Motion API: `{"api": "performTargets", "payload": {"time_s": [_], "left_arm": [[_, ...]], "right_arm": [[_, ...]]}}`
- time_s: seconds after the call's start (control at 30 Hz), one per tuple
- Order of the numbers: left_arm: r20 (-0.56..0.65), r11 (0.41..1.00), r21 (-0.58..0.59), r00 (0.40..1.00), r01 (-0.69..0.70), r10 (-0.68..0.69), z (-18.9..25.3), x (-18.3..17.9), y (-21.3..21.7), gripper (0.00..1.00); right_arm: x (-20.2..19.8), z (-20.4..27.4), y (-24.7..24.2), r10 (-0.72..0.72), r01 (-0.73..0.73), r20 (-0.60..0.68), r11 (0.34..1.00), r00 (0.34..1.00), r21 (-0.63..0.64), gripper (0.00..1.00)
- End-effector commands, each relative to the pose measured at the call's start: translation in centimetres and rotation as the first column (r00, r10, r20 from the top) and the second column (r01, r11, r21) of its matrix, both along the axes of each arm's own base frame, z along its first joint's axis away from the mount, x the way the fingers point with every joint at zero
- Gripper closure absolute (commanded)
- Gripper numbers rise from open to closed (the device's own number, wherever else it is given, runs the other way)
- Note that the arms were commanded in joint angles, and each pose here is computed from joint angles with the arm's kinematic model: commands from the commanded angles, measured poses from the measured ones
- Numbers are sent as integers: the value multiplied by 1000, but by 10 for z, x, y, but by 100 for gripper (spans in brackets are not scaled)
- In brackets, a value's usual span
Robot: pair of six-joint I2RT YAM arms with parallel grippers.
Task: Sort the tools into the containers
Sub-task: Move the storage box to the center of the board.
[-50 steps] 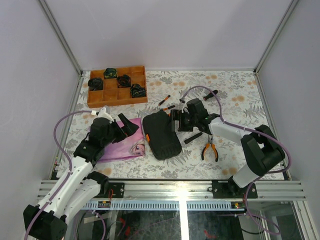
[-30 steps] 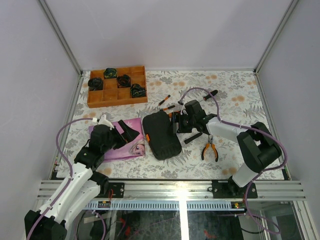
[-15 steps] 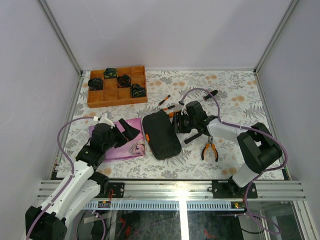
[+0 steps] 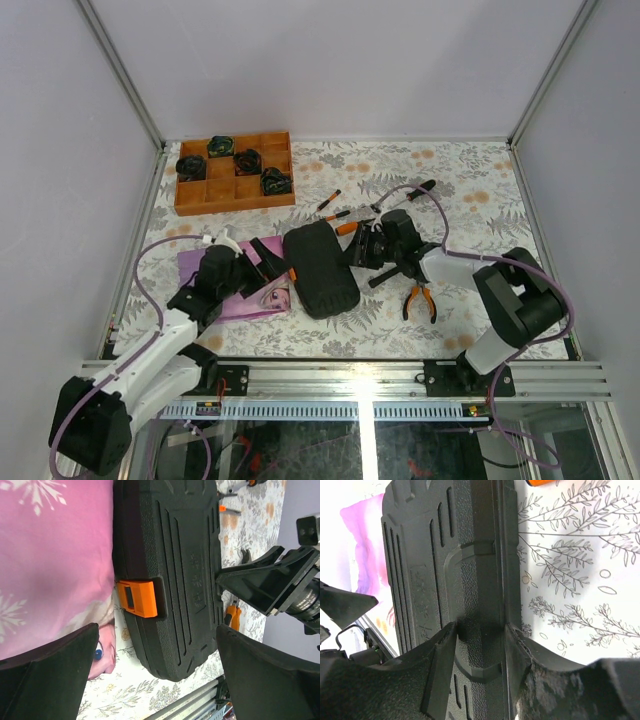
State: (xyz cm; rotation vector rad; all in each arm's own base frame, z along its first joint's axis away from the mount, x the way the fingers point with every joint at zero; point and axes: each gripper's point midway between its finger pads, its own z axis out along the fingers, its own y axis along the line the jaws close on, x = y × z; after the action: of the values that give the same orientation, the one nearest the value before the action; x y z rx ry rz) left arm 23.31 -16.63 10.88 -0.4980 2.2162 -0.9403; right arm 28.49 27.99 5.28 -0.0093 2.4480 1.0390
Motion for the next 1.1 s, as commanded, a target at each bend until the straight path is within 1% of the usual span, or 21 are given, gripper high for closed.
{"api": "performTargets", "payload": {"time_s": [0.0, 0.23, 0.43, 0.57, 0.7, 1.07], "left_arm": [[43, 998, -58, 999, 18, -16, 8, 9, -19, 0], [30, 996, -75, 998, 49, -47, 2, 8, -38, 2], [25, 996, -71, 998, 55, -53, -1, 9, -43, 1], [20, 995, -79, 998, 59, -57, -2, 9, -45, 1], [13, 992, -99, 997, 75, -74, -3, 6, -52, 1], [-12, 971, -204, 992, 122, -127, -13, -4, -82, 1]], "right_arm": [[-29, -45, -43, -80, 56, -120, 980, 990, -188, 52], [-34, -37, -66, -143, 119, -77, 958, 987, -262, 52], [-39, -28, -87, -212, 193, -33, 936, 977, -295, 51], [-44, -30, -92, -234, 214, -37, 934, 972, -285, 51], [-48, -37, -94, -248, 222, -71, 939, 966, -261, 51], [-52, -45, -107, -292, 264, -127, 943, 948, -204, 51]]}}
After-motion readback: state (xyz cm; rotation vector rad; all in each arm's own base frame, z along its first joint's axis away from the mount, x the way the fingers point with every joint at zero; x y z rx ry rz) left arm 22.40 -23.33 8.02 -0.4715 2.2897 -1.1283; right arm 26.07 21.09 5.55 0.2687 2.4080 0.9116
